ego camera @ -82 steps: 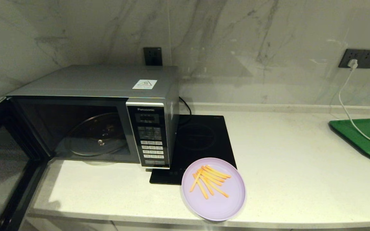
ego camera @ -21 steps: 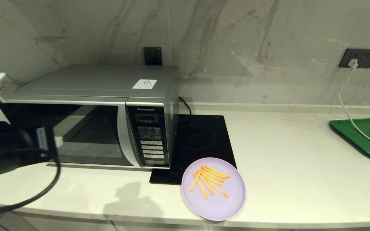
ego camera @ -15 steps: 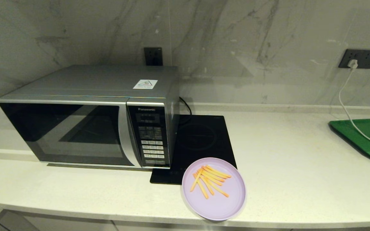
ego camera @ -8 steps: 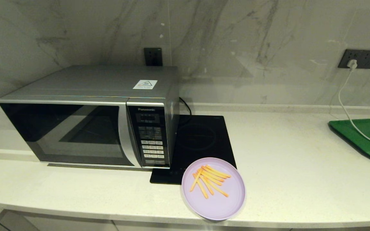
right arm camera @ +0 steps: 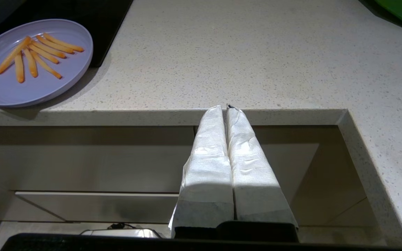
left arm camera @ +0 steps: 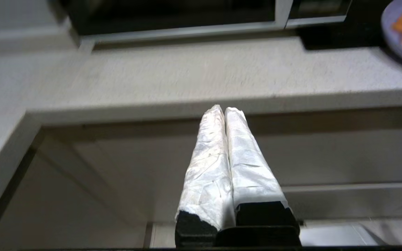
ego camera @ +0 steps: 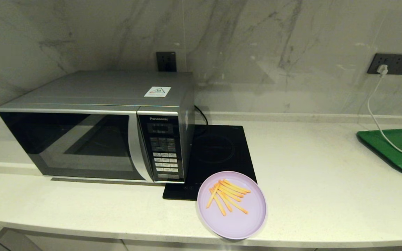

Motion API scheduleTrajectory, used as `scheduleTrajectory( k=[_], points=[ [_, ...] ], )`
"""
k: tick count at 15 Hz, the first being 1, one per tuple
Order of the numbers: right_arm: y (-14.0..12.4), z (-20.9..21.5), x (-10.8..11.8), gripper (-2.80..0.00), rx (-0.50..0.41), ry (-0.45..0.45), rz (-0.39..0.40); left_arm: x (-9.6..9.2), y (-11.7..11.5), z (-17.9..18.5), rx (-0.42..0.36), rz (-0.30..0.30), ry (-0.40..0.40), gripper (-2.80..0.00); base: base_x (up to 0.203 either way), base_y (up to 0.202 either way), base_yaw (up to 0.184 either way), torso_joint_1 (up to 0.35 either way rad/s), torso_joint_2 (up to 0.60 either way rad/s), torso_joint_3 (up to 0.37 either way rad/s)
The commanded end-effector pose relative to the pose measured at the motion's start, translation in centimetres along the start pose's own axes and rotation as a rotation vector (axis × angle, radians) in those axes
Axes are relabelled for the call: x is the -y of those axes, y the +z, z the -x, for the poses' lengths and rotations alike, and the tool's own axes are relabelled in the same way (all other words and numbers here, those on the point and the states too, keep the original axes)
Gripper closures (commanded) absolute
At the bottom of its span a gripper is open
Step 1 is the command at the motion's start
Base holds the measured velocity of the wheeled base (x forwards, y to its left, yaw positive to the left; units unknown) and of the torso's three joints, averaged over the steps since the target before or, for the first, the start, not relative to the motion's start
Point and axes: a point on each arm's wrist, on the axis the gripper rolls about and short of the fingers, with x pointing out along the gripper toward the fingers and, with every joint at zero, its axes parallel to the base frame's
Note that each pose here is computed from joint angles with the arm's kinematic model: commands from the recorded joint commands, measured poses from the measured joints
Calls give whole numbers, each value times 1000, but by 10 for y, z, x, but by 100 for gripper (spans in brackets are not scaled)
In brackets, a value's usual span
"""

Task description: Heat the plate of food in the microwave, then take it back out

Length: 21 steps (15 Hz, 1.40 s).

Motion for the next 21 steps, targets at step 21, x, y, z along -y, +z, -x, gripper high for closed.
scheduleTrajectory(
  k=[21],
  points=[
    [0,0,0,0,-1,-1,1,0,0,-7,132,130,21,0,0,0,0,0,0,0]
  ],
)
